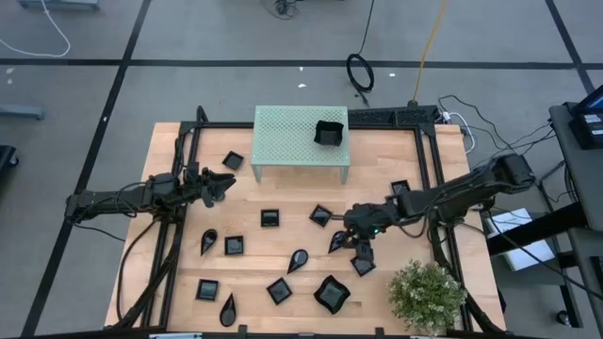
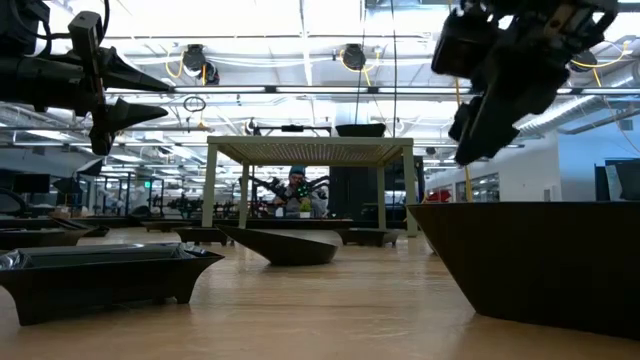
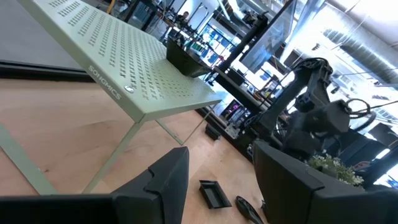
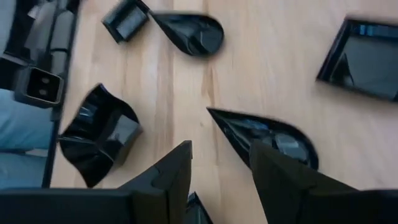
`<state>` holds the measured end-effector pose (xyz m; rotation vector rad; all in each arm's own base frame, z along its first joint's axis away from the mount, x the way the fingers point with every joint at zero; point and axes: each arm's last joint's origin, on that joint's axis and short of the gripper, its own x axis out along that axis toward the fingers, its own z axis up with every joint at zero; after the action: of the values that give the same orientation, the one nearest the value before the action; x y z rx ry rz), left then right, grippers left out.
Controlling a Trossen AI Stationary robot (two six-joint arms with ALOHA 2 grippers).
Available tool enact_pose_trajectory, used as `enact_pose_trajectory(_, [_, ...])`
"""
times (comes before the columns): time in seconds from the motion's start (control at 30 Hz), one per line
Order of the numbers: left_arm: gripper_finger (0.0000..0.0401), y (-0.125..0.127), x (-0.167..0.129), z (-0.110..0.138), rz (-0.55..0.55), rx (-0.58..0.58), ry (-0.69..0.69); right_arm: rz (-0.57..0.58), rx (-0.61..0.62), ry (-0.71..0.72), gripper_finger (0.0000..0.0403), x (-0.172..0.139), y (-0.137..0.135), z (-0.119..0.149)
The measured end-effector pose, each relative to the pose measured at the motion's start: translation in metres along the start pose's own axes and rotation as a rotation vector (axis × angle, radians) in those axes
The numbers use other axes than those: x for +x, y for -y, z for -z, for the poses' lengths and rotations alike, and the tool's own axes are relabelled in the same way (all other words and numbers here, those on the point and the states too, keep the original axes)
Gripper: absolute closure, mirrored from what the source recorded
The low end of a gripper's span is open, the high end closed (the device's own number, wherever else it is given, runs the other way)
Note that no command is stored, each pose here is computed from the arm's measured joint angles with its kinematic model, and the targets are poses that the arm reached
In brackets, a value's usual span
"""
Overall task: Pick & Place Mini shaped plates
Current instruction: Stack the black distorted square plate on top of the other black distorted square plate on the shelf
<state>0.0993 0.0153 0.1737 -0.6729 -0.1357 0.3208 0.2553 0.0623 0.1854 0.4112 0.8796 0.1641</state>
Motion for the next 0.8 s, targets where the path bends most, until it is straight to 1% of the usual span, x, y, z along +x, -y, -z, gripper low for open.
enact_pose_trajectory(0.2, [0.0219, 0.000, 0.000, 0.000, 0.000, 0.000, -0.001, -0.018, 0.018, -0.043, 0.0250, 0.017, -0.015, -0.003])
enact_pose_trajectory(0.3, [0.0219, 0.000, 0.000, 0.000, 0.000, 0.000, -0.001, -0.040, 0.004, -0.080, 0.0250, 0.027, -0.028, -0.002])
enact_pose_trajectory(0.4, [0.0219, 0.000, 0.000, 0.000, 0.000, 0.000, 0.000, -0.102, -0.014, -0.124, 0.0250, 0.037, -0.044, -0.003])
enact_pose_trajectory(0.53, [0.0219, 0.000, 0.000, 0.000, 0.000, 0.000, 0.000, -0.123, -0.024, -0.151, 0.0250, 0.052, -0.061, -0.005])
enact_pose_trajectory(0.67, [0.0219, 0.000, 0.000, 0.000, 0.000, 0.000, 0.000, -0.124, -0.011, -0.168, 0.0250, 0.066, -0.070, -0.008])
enact_pose_trajectory(0.8, [0.0219, 0.000, 0.000, 0.000, 0.000, 0.000, 0.000, -0.098, 0.038, -0.195, 0.0250, 0.076, -0.068, -0.007])
